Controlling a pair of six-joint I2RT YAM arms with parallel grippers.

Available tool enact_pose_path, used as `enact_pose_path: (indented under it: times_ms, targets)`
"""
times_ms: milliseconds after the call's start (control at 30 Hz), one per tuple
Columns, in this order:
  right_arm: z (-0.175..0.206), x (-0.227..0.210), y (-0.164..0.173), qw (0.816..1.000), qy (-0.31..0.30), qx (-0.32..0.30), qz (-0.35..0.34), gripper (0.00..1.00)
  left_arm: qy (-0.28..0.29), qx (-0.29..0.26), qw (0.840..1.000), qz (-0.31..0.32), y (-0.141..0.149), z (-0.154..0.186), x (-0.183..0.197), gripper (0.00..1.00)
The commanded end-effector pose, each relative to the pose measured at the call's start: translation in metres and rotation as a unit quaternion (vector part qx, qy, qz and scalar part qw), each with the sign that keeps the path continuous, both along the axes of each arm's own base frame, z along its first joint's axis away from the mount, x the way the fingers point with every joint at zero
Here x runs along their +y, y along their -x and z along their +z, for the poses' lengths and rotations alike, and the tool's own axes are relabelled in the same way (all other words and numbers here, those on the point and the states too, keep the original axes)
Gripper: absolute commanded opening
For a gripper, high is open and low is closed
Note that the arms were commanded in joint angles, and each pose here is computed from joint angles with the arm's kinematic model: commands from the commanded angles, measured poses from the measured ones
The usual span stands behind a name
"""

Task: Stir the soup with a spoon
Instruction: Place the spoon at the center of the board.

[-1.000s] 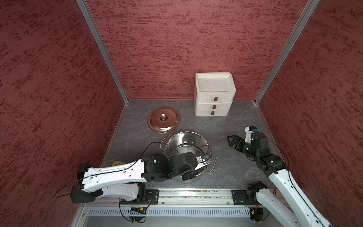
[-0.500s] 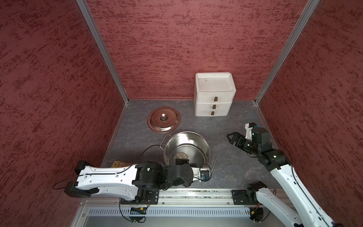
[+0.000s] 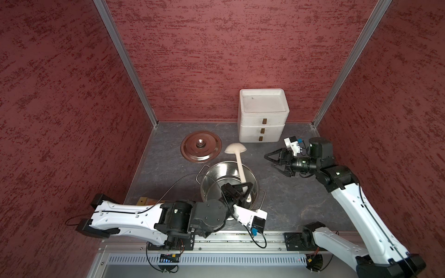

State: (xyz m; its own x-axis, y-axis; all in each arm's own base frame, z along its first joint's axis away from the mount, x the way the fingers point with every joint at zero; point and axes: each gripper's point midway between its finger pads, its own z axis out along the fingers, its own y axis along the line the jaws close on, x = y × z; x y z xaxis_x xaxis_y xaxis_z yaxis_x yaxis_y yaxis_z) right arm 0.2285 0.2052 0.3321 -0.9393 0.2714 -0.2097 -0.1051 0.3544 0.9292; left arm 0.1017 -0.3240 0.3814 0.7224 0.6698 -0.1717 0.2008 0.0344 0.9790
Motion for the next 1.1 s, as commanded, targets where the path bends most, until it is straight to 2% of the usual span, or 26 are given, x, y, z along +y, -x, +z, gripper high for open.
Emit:
enact_pose_path:
  times_ms: [0, 167, 333, 467, 533, 600, 667, 833, 933, 1067]
  targets:
    - [0.059, 0.026, 0.027, 0.990, -0.102, -0.029, 0.089, 0.90, 0.020, -0.094, 0.995, 0.000, -0.008, 0.032, -0.009, 0.00]
    - [0.072, 0.054, 0.047, 0.983, -0.115, -0.025, 0.140, 0.89, 0.018, -0.098, 0.995, -0.002, -0.010, 0.023, -0.013, 0.00]
    - [0.082, 0.073, 0.051, 0.978, -0.128, -0.035, 0.159, 0.83, 0.019, -0.092, 0.996, -0.001, -0.011, 0.019, -0.012, 0.00]
    - [0.090, 0.077, 0.054, 0.976, -0.128, -0.057, 0.168, 0.65, 0.013, -0.083, 0.996, 0.000, -0.011, 0.016, -0.011, 0.00]
    - [0.092, 0.076, 0.057, 0.975, -0.126, -0.062, 0.172, 0.62, 0.015, -0.080, 0.997, 0.001, -0.011, 0.016, -0.011, 0.00]
    - [0.090, 0.077, 0.059, 0.975, -0.122, -0.061, 0.176, 0.49, 0.014, -0.078, 0.997, 0.001, -0.011, 0.015, -0.011, 0.00]
    - [0.087, 0.079, 0.059, 0.975, -0.120, -0.057, 0.179, 0.40, 0.014, -0.076, 0.997, 0.000, -0.010, 0.014, -0.013, 0.00]
    - [0.084, 0.085, 0.064, 0.973, -0.113, -0.059, 0.192, 0.38, 0.011, -0.069, 0.998, -0.007, -0.009, 0.011, -0.015, 0.00]
    - [0.087, 0.085, 0.063, 0.973, -0.112, -0.067, 0.189, 0.31, 0.009, -0.066, 0.998, -0.007, -0.009, 0.010, -0.014, 0.00]
    - [0.082, 0.086, 0.060, 0.975, -0.102, -0.062, 0.186, 0.08, 0.008, -0.062, 0.998, -0.010, -0.008, 0.009, -0.015, 0.00]
